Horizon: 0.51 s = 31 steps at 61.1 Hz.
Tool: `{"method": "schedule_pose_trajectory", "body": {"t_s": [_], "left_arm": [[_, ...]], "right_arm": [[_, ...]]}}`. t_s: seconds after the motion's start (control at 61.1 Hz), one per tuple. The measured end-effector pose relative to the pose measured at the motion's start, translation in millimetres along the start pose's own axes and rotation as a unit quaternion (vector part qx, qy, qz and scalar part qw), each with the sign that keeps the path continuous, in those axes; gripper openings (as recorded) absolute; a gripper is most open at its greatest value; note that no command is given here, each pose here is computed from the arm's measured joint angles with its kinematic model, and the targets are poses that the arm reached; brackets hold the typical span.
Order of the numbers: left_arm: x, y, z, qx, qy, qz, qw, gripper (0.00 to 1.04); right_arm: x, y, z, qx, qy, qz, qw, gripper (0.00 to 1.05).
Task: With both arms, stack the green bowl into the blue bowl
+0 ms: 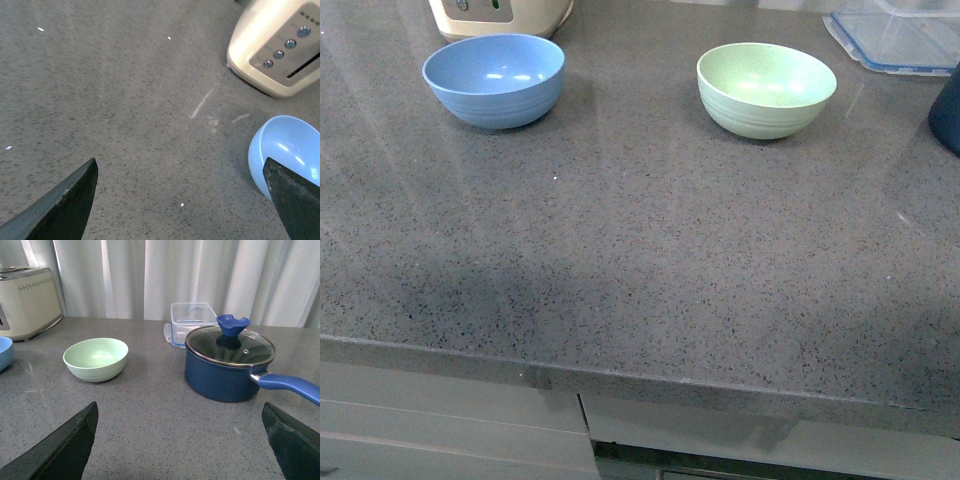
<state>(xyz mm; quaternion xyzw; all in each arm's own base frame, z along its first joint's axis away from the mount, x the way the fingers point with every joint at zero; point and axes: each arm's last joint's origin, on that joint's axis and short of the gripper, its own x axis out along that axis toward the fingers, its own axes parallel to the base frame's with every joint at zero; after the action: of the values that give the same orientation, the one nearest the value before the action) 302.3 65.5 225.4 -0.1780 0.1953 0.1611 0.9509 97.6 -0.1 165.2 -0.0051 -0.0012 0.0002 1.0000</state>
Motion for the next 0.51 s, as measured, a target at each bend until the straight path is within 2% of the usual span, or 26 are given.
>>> {"method": "schedule_pose_trajectory", "body": {"t_s": [0.507], "left_arm": [[84, -61, 8, 0.053, 0.071, -0.038, 0.995, 0.98]], "right_arm": [[0, 0, 0, 0.0, 0.0, 0.0, 1.0, 0.95]]}}
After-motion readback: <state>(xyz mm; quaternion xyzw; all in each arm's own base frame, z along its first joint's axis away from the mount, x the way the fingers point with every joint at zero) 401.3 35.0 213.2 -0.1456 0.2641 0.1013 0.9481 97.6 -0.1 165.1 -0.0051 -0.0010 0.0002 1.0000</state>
